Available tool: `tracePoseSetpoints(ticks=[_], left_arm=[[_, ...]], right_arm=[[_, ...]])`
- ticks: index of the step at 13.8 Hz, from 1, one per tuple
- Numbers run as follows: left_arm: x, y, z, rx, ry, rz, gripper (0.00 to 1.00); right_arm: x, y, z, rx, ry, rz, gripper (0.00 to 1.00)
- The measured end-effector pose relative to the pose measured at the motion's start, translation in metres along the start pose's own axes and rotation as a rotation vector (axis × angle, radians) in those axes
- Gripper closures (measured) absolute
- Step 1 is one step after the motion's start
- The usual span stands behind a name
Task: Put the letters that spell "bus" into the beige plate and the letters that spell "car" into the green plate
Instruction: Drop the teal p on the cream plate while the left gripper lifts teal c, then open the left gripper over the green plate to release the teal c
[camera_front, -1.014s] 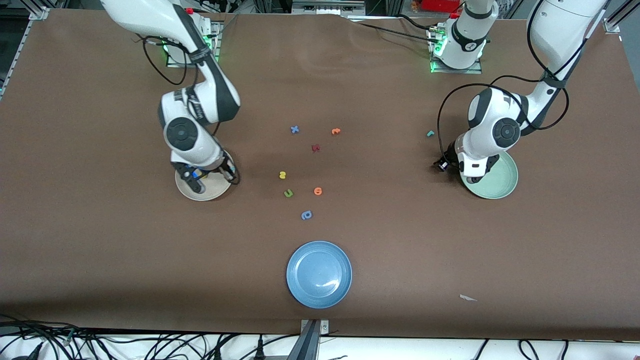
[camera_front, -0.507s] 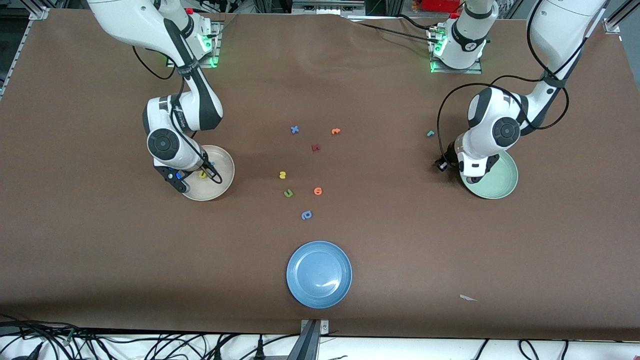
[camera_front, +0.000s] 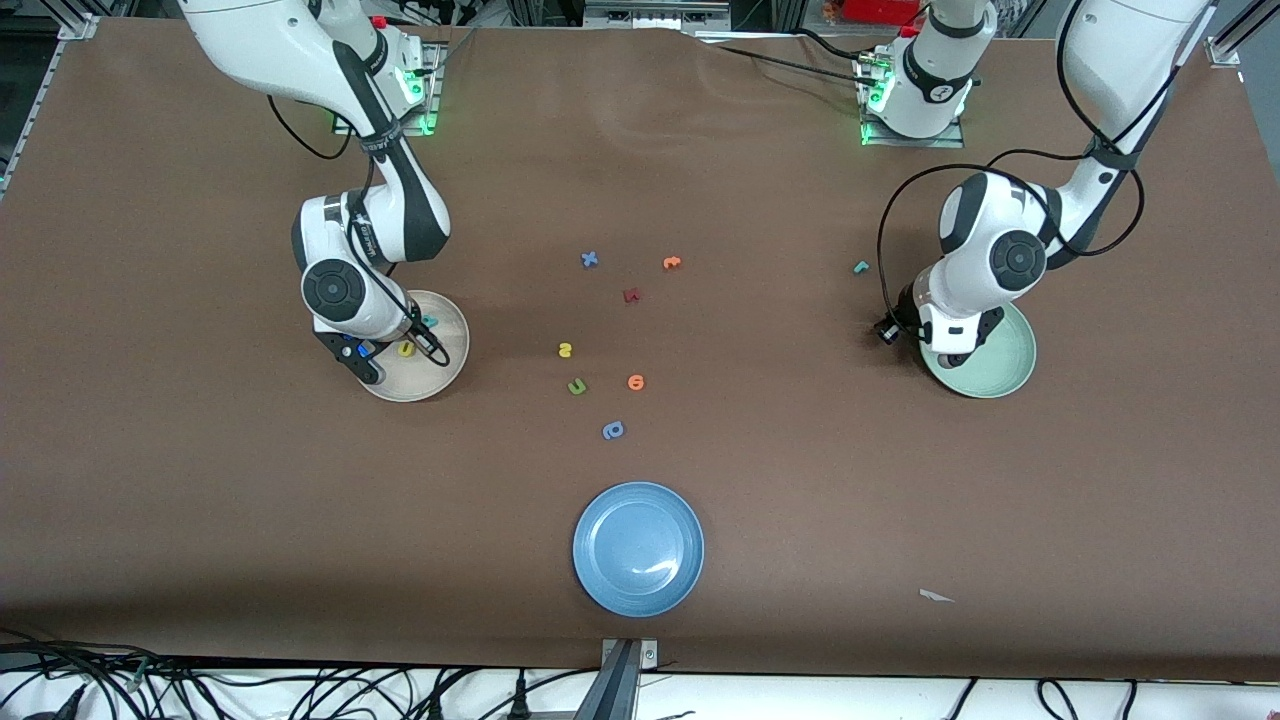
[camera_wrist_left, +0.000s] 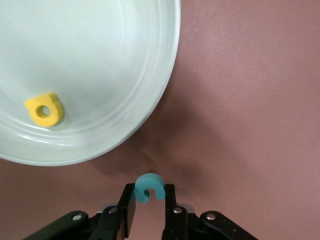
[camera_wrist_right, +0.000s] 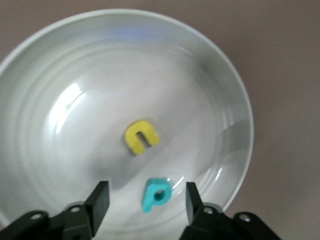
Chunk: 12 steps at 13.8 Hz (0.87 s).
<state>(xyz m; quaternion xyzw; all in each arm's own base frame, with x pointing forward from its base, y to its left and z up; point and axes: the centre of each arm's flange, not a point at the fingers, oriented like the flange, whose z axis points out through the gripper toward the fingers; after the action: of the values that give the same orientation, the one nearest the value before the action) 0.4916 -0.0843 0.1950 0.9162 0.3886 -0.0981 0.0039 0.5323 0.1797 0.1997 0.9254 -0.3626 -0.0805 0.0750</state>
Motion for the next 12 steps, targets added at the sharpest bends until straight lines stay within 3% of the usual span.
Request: tracePoseSetpoints(ticks=[1, 2, 6, 9, 12], left_arm=[[0.002, 0.001, -0.014, 0.019, 0.000, 0.016, 0.72], [0.006, 0.003, -0.029, 0.041, -0.003, 0.034, 0.72], [0.044, -0.018, -0.077, 0.103, -0.055, 0.149, 0.72], [0.091, -0.066, -0.077, 0.081, -0.095, 0.233, 0.72], [0.108, -0.088, -0.053, 0.102, -0.135, 0.287, 0.72]], right_arm=[[-0.012, -0.013, -0.011, 0.026, 0.004, 0.011, 0.12], [-0.027, -0.028, -0.024, 0.056, 0.009, 0.033, 0.10], [-0.092, -0.080, -0.058, 0.140, 0.002, 0.086, 0.11], [-0.120, -0.105, -0.050, 0.168, 0.004, -0.054, 0.06], [-0.139, -0.125, -0.039, 0.169, 0.011, -0.200, 0.00]])
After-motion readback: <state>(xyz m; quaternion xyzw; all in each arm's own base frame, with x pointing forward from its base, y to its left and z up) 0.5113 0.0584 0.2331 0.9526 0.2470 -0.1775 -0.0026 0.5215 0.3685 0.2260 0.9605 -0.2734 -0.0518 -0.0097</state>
